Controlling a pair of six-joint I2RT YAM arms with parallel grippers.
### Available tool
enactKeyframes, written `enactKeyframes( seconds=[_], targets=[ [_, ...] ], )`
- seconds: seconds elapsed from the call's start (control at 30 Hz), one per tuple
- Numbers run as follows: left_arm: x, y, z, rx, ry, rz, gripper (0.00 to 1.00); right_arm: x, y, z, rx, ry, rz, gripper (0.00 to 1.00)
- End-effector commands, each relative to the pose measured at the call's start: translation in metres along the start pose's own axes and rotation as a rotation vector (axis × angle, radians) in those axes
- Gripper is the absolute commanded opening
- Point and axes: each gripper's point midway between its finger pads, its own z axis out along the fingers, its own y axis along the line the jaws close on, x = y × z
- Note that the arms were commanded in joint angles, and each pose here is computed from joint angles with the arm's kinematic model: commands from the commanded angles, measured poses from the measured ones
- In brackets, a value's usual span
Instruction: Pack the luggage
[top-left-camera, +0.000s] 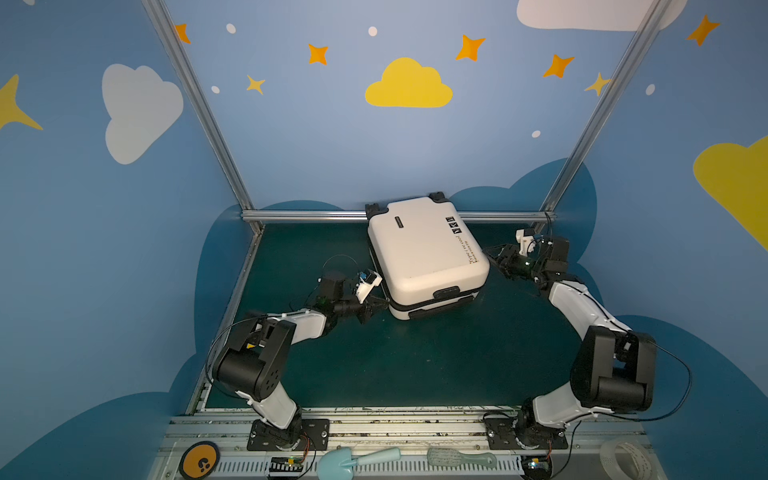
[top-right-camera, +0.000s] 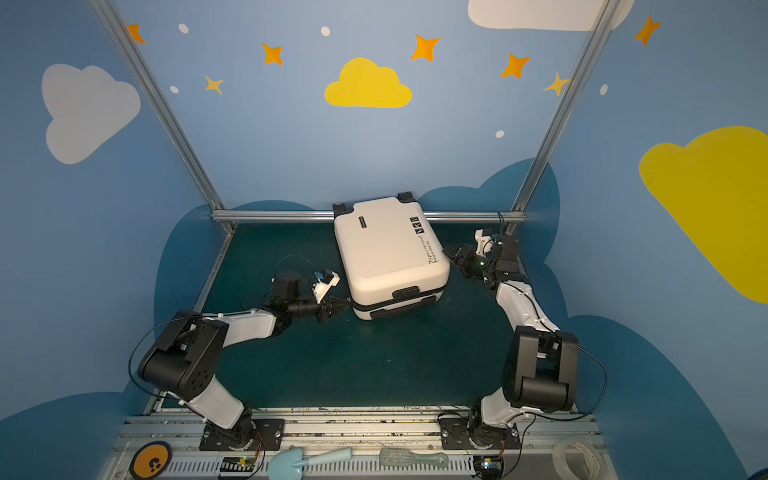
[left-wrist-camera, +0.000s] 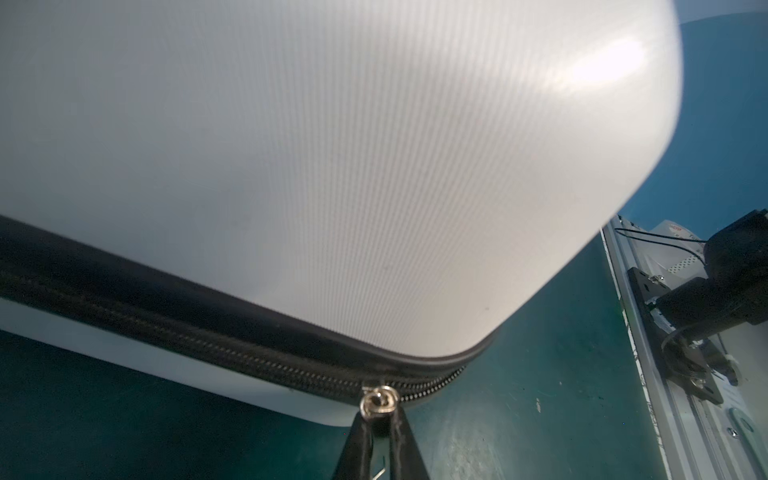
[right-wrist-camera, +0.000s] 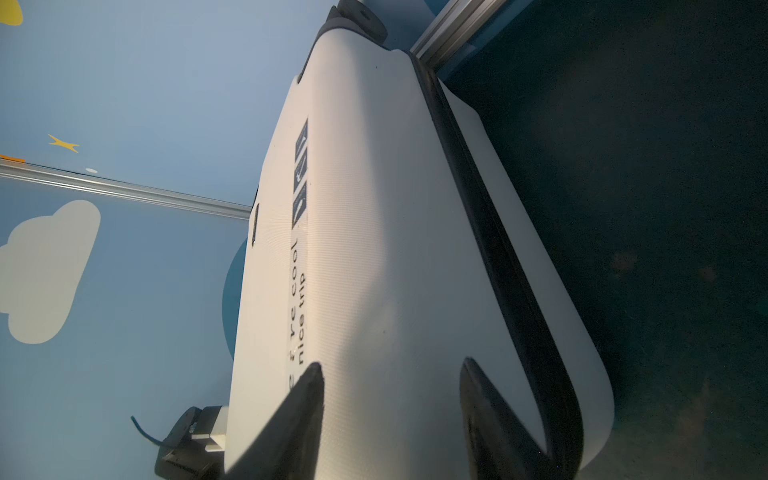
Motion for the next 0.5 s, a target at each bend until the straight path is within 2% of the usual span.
enactKeyframes(
  seconds=[0.0,0.17,0.2,0.3,0.47],
  targets=[
    [-0.005,0.001,-0.006,-0.028,-0.031,0.029,0.09,-0.003,0.004,0.004,-0.017,0.001,-0.008,0.53],
    [0.004,0.006,-0.002,-0.035,-0.011,0.002,0.07,-0.002,0.004,0.005,-0.019,0.003,-0.005,0.52],
    [0.006,0.007,-0.002,-0.037,-0.008,-0.002,0.08,-0.002,0.003,0.005,-0.018,0.003,-0.004,0.52],
    [0.013,0.012,0.001,-0.053,0.006,-0.022,0.24,-0.002,0.004,0.005,-0.018,0.003,-0.007,0.52],
    [0.020,0.015,0.005,-0.052,0.010,-0.035,0.27,-0.002,0.004,0.004,-0.016,0.004,-0.005,0.52]
  ],
)
